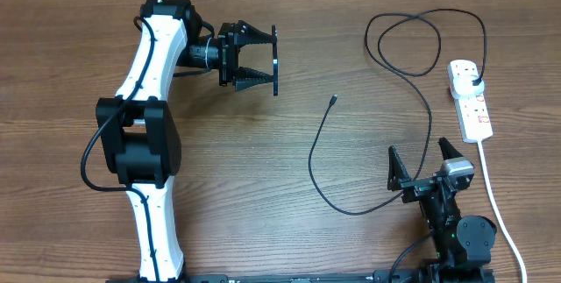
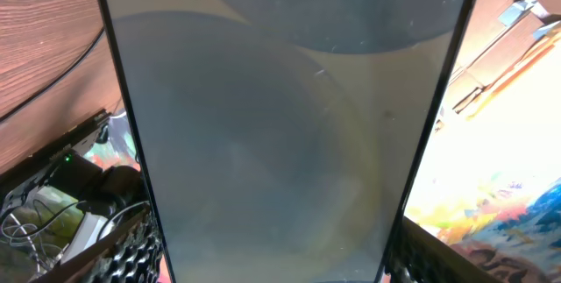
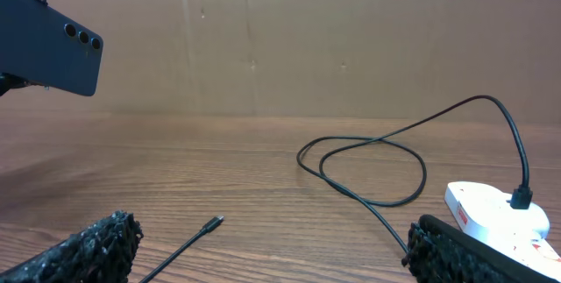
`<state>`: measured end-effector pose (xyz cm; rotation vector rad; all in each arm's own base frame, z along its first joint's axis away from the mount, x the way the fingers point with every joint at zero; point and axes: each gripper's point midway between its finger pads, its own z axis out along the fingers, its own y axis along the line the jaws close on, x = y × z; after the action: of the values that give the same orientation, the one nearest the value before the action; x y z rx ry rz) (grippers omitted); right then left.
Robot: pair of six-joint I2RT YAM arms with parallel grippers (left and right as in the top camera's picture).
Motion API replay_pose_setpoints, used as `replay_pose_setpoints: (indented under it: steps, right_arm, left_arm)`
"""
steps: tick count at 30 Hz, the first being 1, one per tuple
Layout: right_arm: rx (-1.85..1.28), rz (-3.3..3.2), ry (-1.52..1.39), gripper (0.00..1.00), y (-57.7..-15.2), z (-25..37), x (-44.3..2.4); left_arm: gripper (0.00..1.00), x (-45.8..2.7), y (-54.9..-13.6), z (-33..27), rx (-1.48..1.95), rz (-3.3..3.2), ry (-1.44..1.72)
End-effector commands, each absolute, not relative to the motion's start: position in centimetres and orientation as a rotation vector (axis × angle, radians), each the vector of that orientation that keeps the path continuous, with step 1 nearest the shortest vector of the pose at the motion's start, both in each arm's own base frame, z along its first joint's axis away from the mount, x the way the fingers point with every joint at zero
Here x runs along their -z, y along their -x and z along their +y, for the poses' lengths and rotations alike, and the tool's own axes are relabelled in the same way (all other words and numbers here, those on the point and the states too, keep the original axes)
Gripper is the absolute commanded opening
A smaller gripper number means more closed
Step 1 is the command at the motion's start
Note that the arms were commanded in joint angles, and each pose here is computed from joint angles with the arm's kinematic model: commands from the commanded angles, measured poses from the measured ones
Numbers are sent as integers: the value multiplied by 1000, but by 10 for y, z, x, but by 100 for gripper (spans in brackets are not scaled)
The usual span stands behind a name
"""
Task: Plug charger to phone and switch on socket
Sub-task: 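Lift the phone with the left gripper and raise it upright, then bring the right gripper toward the phone held by the left gripper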
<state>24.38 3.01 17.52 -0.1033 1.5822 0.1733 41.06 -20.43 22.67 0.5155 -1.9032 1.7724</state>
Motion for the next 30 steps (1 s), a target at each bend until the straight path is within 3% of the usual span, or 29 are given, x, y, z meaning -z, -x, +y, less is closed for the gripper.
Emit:
replay_pose_setpoints:
  steps: [1, 15, 18, 20, 22, 30]
  right_arm:
    - [-159, 1580, 96, 100, -244, 27, -173]
    - [-161, 1552, 99, 100, -244, 28, -180]
    - [-557, 1517, 179, 100, -228, 76, -193]
    - [-808, 1359, 225, 100, -205, 100, -238]
    - [-863, 1286, 284, 100, -191, 108, -271]
    - [-890, 1920, 290, 100, -244, 118, -288]
  left_arm:
    - [67, -241, -416, -205, -1853, -1876, -484]
    - [67, -241, -416, -205, -1858, -1879, -478]
    - [68, -241, -416, -205, -1858, -1879, -478]
    - [67, -241, -416, -205, -1858, -1879, -478]
    - [67, -241, -416, -205, -1857, -1879, -478]
    - [67, -241, -416, -205, -1857, -1879, -478]
